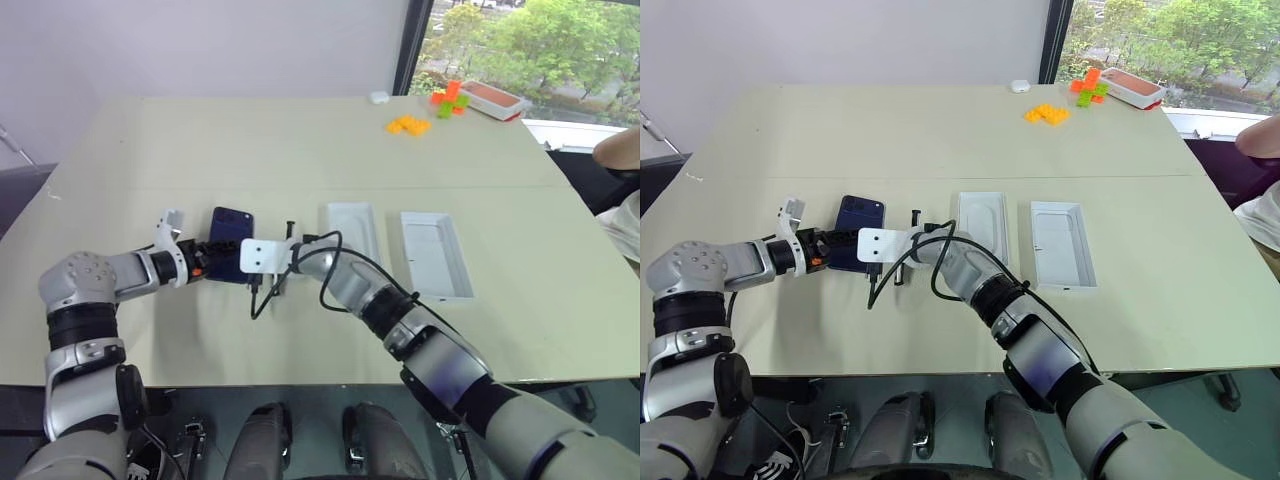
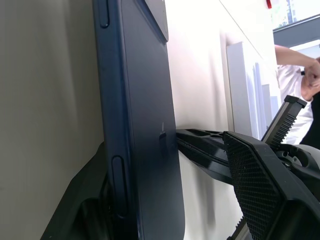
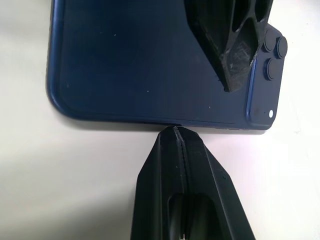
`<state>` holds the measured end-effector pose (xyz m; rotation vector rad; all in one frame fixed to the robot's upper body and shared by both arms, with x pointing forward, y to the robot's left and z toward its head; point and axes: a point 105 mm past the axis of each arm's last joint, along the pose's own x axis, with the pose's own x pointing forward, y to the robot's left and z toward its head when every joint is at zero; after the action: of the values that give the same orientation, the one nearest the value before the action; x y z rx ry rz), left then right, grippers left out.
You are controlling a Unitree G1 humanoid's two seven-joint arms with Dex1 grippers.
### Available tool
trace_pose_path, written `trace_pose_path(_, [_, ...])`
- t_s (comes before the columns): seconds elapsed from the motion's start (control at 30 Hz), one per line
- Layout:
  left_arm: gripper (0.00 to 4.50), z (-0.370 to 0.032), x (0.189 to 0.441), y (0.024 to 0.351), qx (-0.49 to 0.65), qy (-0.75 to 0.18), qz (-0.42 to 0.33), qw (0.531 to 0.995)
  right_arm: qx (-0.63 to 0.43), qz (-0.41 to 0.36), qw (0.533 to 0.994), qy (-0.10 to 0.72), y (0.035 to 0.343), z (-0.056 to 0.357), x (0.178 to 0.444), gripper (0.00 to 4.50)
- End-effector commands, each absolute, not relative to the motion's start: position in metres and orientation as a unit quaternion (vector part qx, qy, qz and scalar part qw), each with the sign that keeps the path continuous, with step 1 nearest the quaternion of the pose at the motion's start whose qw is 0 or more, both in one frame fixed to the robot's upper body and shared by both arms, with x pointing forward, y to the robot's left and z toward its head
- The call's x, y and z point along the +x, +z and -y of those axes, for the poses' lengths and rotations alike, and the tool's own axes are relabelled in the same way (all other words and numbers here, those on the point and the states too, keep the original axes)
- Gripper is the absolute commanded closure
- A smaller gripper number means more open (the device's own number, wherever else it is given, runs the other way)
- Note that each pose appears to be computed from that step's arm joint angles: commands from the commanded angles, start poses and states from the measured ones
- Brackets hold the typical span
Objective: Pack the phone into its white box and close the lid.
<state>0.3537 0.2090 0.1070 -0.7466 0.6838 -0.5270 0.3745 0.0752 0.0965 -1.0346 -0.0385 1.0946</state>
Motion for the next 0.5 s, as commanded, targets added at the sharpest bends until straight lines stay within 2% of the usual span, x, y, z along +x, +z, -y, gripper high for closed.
trace_pose_path(0.03, [1.45,-0.209,0.346,0.079,-0.359,-0.226,-0.363,0.829,-0.470,0.026,0.728,0.498,0.099,-0.076,0.372,4.50])
trace_pose_path(0.5, [1.45,-0.225,0.344,0.080,-0.428,-0.208,-0.316,0.821,-0.479,0.025,0.725,0.494,0.098,-0.069,0.375,4.50])
